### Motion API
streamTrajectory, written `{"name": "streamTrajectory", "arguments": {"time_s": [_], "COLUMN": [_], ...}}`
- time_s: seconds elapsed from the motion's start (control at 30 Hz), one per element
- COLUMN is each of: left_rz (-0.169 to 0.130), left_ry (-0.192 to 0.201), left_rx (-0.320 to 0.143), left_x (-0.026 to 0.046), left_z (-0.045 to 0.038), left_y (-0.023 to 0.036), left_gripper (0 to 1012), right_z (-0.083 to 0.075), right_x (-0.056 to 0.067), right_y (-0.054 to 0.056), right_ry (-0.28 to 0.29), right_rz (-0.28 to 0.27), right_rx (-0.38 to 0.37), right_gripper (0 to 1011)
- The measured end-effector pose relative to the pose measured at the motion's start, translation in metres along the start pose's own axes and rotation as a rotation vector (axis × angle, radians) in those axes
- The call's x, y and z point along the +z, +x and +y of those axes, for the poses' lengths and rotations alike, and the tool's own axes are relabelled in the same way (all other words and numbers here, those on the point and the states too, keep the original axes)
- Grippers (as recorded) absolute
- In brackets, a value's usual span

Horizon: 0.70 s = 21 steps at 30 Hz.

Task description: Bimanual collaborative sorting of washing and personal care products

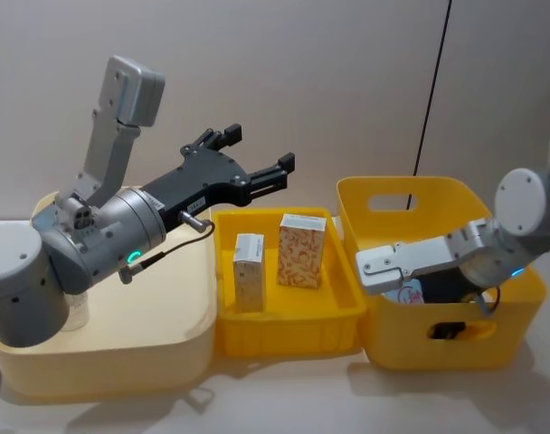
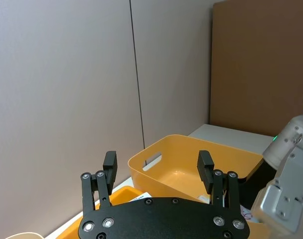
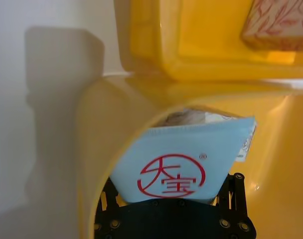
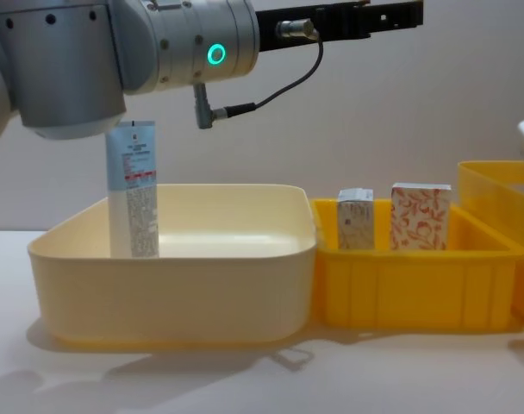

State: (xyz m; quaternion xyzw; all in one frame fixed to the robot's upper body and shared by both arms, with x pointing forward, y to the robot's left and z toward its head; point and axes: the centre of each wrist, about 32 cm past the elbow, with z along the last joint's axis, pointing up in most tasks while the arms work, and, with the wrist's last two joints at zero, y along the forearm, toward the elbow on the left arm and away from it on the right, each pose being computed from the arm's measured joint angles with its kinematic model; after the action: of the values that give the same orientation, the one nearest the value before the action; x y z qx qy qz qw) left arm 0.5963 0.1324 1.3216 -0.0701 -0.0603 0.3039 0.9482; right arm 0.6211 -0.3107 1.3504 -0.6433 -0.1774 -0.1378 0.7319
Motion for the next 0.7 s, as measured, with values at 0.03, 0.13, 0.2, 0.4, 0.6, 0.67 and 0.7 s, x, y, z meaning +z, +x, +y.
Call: {"name": "streamTrajectory", "arguments": {"time_s": [0.03, 0.13, 0.2, 0.4, 0.6, 0.67, 0.7], "left_rz": [0.0, 0.0, 0.0, 0.0, 0.0, 0.0, 0.0], "left_ry": [0.0, 0.0, 0.0, 0.0, 0.0, 0.0, 0.0], "left_rx": [0.0, 0.0, 0.0, 0.0, 0.0, 0.0, 0.0], "left_x": [0.0, 0.0, 0.0, 0.0, 0.0, 0.0, 0.0], "left_z": [0.0, 0.0, 0.0, 0.0, 0.0, 0.0, 0.0], "left_y": [0.0, 0.0, 0.0, 0.0, 0.0, 0.0, 0.0], "left_gripper": [1003, 1003, 1003, 1003, 1003, 1003, 1003], "right_z": [0.001, 0.006, 0.008, 0.006, -0.002, -0.008, -0.01], "right_x": [0.001, 0.003, 0.004, 0.004, 0.0, -0.002, -0.003], "right_y": [0.0, 0.002, 0.004, 0.013, 0.024, 0.029, 0.031], "right_ry": [0.004, 0.021, 0.034, 0.065, 0.084, 0.09, 0.092], "right_rz": [-0.005, -0.019, -0.025, -0.019, 0.006, 0.022, 0.027], "right_rx": [-0.002, -0.017, -0.036, -0.102, -0.178, -0.216, -0.23], "right_gripper": [998, 998, 998, 998, 998, 998, 998]}}
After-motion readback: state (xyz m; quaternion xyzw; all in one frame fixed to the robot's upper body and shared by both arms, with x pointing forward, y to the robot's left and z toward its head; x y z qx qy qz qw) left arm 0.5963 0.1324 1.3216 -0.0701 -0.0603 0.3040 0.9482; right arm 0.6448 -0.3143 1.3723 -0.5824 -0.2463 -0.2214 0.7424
